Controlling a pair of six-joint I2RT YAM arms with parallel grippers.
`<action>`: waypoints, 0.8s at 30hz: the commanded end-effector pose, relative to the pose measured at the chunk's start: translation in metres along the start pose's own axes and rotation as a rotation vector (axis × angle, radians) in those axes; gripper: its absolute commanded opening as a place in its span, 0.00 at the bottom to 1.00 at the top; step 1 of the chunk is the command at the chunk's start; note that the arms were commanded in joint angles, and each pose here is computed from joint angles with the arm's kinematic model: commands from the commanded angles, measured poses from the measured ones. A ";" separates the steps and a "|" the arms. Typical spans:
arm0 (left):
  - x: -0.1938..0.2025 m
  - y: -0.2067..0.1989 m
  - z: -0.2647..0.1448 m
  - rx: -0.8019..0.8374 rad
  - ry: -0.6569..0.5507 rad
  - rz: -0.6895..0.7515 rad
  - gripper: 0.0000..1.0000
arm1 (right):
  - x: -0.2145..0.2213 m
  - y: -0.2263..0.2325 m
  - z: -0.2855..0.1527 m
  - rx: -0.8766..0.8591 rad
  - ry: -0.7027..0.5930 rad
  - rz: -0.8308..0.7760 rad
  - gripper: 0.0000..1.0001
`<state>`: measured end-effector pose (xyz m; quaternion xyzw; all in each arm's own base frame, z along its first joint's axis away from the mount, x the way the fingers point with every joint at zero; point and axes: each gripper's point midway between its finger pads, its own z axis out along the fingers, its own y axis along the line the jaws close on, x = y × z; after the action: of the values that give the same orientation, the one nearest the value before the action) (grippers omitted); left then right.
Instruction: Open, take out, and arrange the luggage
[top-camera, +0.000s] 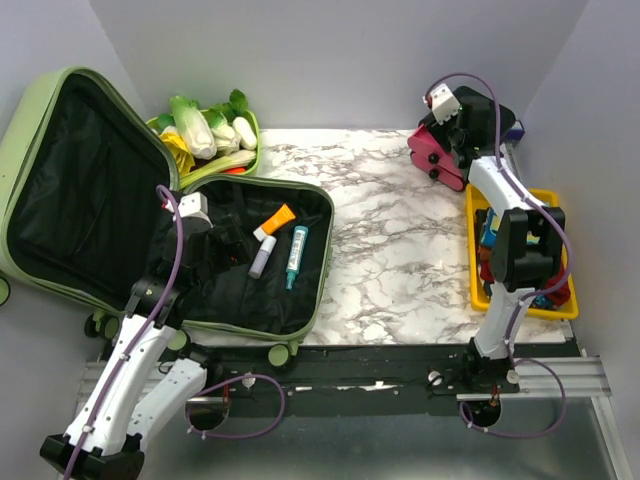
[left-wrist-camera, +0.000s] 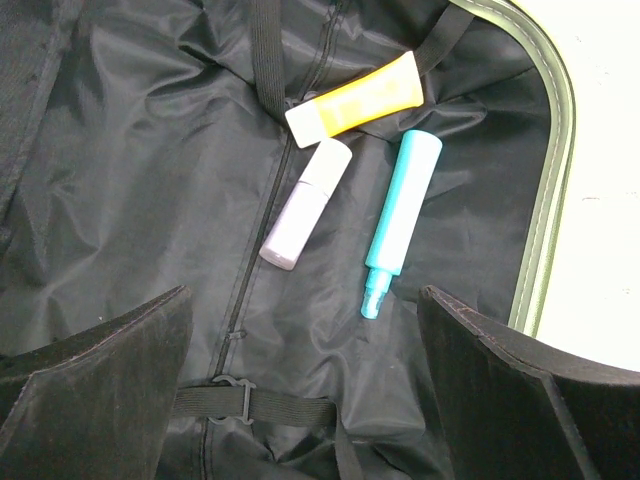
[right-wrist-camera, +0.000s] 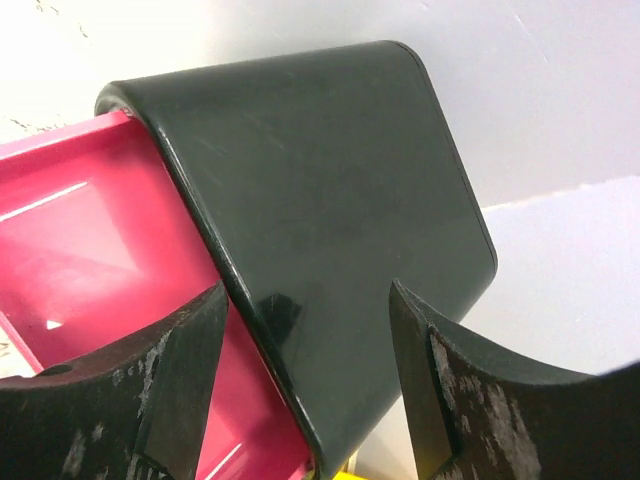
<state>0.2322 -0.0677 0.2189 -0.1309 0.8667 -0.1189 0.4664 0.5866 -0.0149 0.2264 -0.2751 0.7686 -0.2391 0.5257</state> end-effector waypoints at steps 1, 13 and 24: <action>-0.003 0.008 -0.004 -0.039 -0.019 -0.008 0.99 | 0.013 -0.002 0.016 -0.015 0.036 -0.059 0.73; -0.006 0.009 -0.002 -0.051 -0.020 -0.001 0.99 | 0.038 -0.002 0.028 0.008 0.098 -0.126 0.62; -0.007 0.005 0.002 -0.038 -0.027 -0.008 0.99 | 0.018 0.002 -0.003 -0.013 -0.019 -0.067 0.14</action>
<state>0.2330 -0.0631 0.2145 -0.1370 0.8702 -0.1037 0.4618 0.5931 -0.0636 0.2312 -0.3207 0.7318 -0.3526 0.4871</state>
